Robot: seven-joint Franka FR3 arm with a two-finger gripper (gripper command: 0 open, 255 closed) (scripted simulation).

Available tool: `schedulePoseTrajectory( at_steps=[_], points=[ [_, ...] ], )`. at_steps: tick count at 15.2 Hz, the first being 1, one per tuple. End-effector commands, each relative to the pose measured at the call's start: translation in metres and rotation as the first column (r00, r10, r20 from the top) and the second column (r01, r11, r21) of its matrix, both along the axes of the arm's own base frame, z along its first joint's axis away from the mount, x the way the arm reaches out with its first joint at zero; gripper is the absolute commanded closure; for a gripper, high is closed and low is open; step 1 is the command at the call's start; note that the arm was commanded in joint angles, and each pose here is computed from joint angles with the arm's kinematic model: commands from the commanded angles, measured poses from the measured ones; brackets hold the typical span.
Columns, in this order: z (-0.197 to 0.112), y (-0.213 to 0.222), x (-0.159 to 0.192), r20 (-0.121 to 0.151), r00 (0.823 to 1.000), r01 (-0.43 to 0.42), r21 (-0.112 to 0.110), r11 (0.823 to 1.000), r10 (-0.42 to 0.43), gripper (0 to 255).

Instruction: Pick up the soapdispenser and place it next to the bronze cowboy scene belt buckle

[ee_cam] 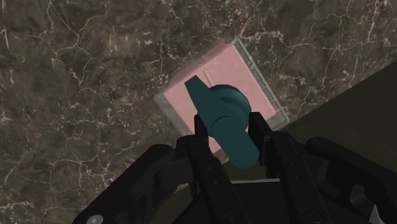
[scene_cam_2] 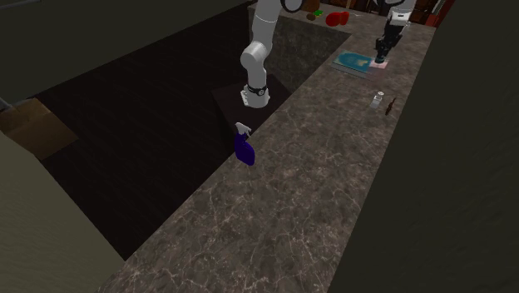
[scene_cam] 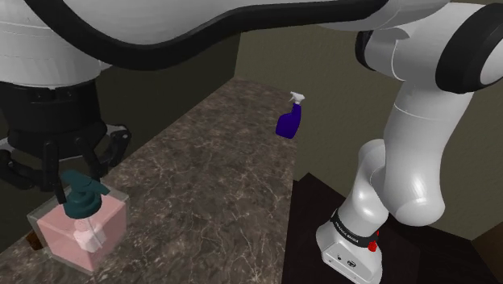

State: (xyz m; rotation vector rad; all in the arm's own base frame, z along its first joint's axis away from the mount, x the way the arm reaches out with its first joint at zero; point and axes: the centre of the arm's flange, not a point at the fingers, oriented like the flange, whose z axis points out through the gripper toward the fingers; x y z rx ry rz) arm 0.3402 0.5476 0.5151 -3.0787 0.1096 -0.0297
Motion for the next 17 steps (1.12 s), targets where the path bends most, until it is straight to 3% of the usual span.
schedulePoseTrajectory(
  at_steps=[1, 17],
  points=[
    [-0.01, 0.0, -0.001, 0.0, 1.0, 0.0, 0.001, 1.0, 0.0, 255],
    [-0.094, 0.0, -0.001, 0.0, 1.0, 0.0, 0.001, 1.0, 0.0, 255]
  ],
)
